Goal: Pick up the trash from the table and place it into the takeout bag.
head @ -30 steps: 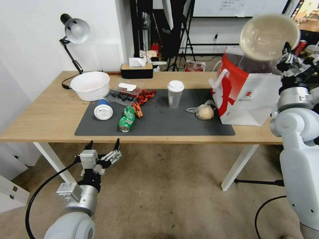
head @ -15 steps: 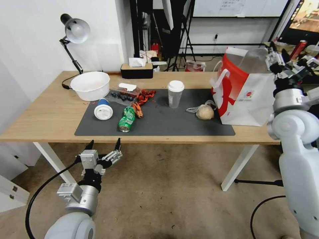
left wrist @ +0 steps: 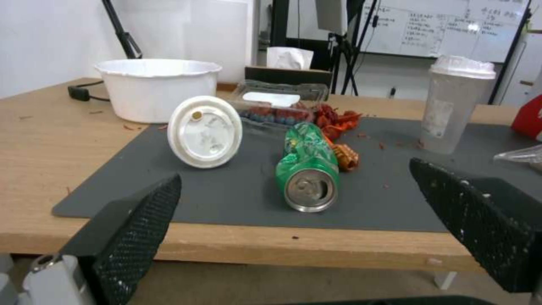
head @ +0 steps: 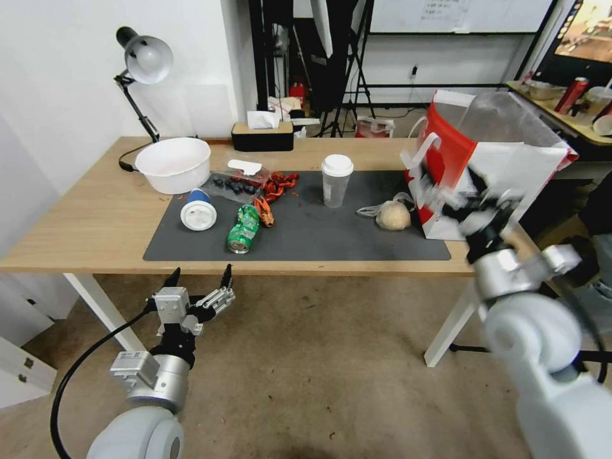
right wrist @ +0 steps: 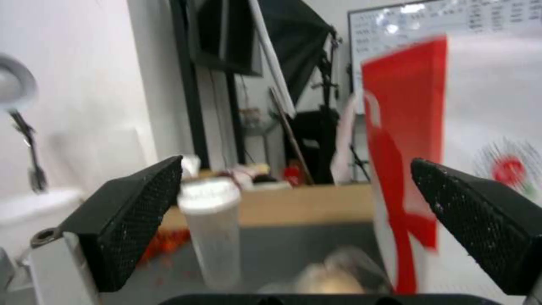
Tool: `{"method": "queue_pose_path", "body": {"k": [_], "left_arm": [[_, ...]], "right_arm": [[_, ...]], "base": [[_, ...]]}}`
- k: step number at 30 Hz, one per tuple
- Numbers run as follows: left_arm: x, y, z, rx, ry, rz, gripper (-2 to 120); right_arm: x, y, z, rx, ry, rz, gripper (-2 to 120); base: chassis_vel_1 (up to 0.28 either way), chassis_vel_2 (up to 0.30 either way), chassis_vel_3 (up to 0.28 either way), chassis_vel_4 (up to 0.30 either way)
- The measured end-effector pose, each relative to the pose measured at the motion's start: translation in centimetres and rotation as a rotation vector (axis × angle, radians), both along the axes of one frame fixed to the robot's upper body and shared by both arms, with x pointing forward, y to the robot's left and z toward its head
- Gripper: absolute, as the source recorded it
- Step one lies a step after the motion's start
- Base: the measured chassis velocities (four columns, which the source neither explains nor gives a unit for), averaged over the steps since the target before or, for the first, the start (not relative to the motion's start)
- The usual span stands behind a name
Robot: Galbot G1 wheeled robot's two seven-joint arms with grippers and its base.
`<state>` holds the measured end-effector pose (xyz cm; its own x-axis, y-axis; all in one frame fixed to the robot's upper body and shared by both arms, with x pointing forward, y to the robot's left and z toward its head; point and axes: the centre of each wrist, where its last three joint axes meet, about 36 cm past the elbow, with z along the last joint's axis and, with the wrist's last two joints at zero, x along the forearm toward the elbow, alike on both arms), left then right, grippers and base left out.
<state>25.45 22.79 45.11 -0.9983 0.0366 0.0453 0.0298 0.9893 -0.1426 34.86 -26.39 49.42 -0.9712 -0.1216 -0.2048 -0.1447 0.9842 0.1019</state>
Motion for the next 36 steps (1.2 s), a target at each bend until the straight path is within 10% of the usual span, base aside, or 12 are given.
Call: {"method": "queue_pose_path", "body": {"k": [19,36], "left_arm": [[0.2,0.2,-0.7,0.003,-0.004,0.000,100],[0.3,0.2,-0.9,0.005,0.000,-0.007,100]], "right_arm": [[-6.4,4.9,-10.8,-0.058,0.138,-0.111,100],[2.5,3.5,-7.0,0.017,0.233,-0.173,100]], "base": [[0.000,0.000,0.000,0.000],[0.000,0.000,0.000,0.000]]}}
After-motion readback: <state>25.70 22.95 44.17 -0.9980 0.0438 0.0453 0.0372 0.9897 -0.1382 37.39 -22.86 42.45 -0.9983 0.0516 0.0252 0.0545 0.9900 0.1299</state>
